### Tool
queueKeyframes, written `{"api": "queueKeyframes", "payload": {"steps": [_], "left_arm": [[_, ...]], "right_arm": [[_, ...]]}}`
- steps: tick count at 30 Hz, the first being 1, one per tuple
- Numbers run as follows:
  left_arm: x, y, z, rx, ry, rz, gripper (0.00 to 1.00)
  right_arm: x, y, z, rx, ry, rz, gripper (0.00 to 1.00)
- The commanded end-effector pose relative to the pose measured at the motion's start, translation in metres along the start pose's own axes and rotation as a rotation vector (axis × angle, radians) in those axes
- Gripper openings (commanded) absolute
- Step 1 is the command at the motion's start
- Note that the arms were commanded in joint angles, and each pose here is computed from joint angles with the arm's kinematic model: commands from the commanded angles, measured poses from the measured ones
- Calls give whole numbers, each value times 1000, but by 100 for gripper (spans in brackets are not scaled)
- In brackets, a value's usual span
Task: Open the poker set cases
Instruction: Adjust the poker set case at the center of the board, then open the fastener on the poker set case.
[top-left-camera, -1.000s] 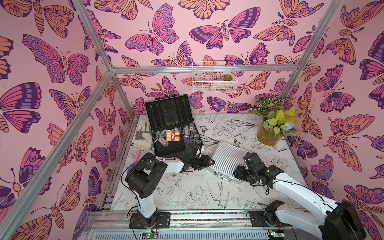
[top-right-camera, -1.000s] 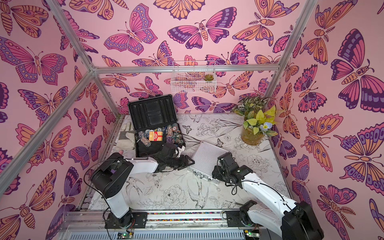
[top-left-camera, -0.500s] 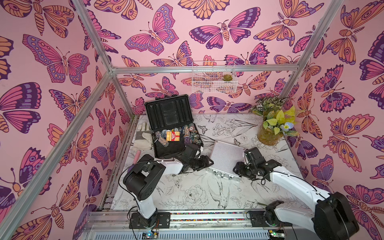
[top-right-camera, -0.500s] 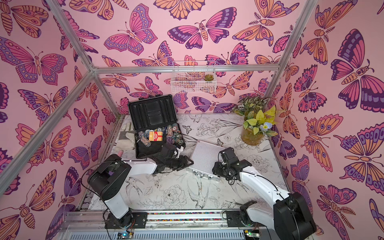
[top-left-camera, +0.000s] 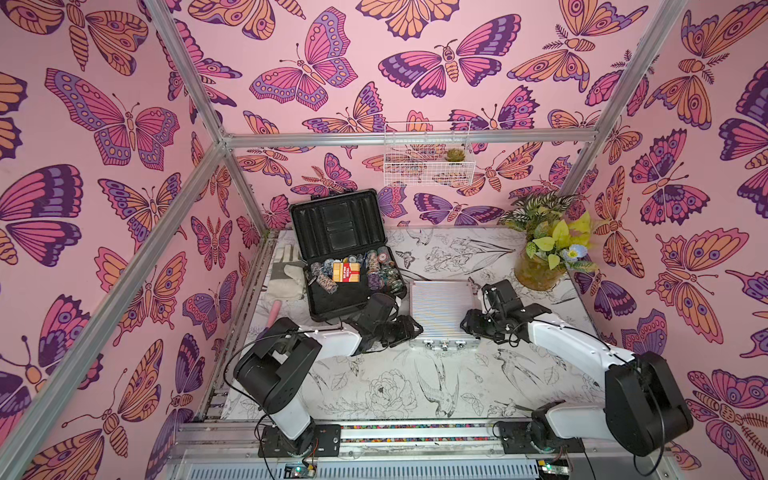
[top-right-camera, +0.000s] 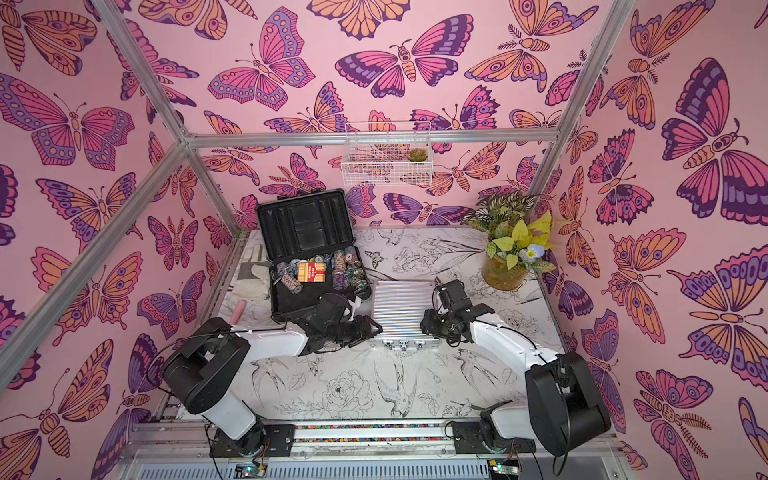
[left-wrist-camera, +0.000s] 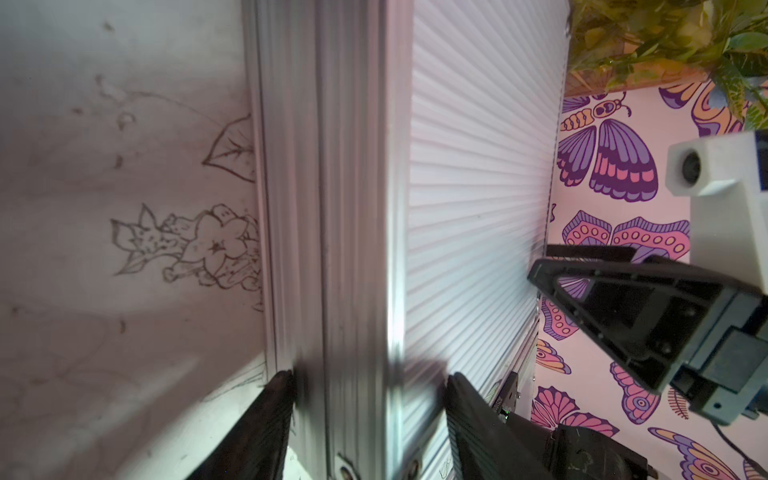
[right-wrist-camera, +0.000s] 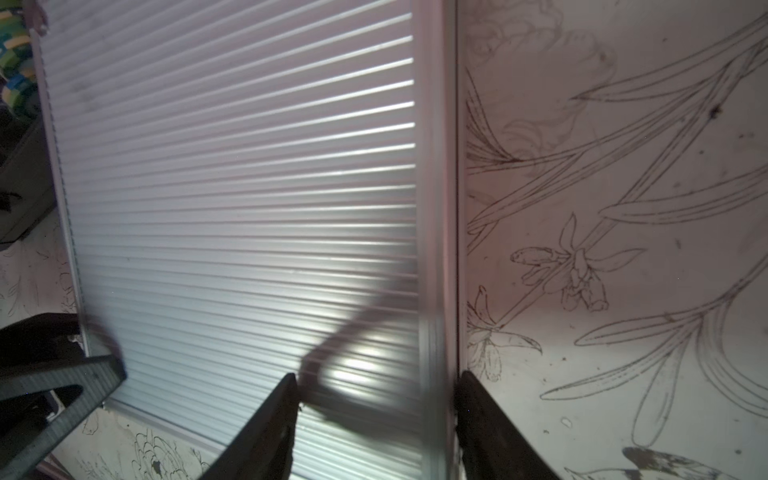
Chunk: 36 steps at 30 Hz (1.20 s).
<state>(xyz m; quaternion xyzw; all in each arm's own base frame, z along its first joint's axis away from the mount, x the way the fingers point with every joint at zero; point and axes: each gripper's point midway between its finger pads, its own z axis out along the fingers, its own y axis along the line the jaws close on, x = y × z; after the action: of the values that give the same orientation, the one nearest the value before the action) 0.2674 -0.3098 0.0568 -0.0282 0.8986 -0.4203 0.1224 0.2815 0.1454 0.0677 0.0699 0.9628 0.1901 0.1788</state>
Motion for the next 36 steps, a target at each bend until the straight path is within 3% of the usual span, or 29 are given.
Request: {"api": "queueKeyframes", "payload": {"steps": [1, 9, 13, 24, 30, 36], "left_arm": [[45, -13, 4, 60, 166, 15, 59], [46, -13, 3, 53, 161, 16, 59], [40, -12, -1, 29, 127, 26, 61], [14, -15, -24, -40, 28, 89, 70], [2, -19, -31, -47, 4, 103, 70], [3, -19, -26, -45, 32, 90, 69]], "right_arm": [[-10, 36, 3, -163, -5, -54, 62], [-13, 29, 4, -142, -10, -47, 63], [-16, 19, -2, -107, -23, -29, 70], [-28, 0, -52, -1, -152, -36, 78], [-1, 6, -62, -102, -138, -19, 75], [29, 27, -54, -314, -163, -24, 66]]}}
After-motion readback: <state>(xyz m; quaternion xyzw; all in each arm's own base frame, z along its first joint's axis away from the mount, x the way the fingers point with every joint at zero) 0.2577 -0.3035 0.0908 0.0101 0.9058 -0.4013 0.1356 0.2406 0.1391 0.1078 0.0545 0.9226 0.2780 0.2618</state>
